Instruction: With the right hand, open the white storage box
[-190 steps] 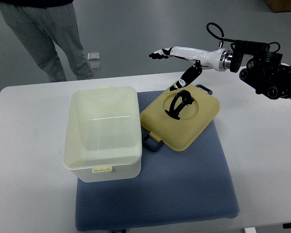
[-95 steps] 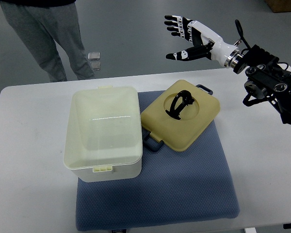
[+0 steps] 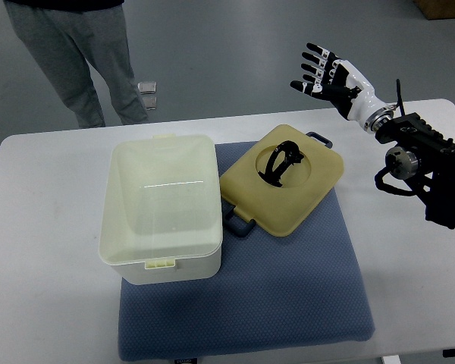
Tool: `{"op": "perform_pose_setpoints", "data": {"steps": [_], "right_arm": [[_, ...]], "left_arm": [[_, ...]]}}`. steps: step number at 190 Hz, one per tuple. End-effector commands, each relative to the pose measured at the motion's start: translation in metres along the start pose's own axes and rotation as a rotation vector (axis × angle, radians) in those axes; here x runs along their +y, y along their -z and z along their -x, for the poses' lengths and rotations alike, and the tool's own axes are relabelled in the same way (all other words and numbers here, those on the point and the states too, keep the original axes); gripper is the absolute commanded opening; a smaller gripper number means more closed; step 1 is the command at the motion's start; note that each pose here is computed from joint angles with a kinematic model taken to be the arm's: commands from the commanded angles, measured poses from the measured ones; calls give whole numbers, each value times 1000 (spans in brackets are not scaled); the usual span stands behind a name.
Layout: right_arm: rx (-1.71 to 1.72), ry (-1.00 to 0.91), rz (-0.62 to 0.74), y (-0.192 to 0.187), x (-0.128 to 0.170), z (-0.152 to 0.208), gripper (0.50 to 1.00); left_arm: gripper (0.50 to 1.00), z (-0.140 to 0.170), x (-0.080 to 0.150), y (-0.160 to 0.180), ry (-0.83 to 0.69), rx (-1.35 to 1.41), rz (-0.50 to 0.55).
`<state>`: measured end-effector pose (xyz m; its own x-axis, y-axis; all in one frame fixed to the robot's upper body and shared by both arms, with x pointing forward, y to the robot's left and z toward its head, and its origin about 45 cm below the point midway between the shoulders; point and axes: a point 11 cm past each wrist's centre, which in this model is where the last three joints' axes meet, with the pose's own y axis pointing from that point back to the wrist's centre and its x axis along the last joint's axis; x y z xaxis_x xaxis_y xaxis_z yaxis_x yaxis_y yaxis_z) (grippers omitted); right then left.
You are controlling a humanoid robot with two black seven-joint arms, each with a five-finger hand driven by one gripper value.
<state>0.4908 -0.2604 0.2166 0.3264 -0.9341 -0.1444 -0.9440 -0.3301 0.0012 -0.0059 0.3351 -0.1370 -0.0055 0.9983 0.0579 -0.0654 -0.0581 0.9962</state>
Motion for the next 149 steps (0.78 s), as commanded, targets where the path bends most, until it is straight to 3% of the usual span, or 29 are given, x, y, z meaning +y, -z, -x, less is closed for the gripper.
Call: {"op": "perform_pose_setpoints", "data": {"steps": [1, 61, 149], "right_arm": [[-38, -21, 33, -7, 2, -2, 921], [-202, -129, 40, -27, 16, -17, 921], [-228, -125, 56, -45, 18, -4, 924]], "left_arm": [[1000, 0, 0, 0, 0, 1, 0], [1000, 0, 0, 0, 1, -1, -1], [1000, 0, 0, 0, 1, 1, 0]]}}
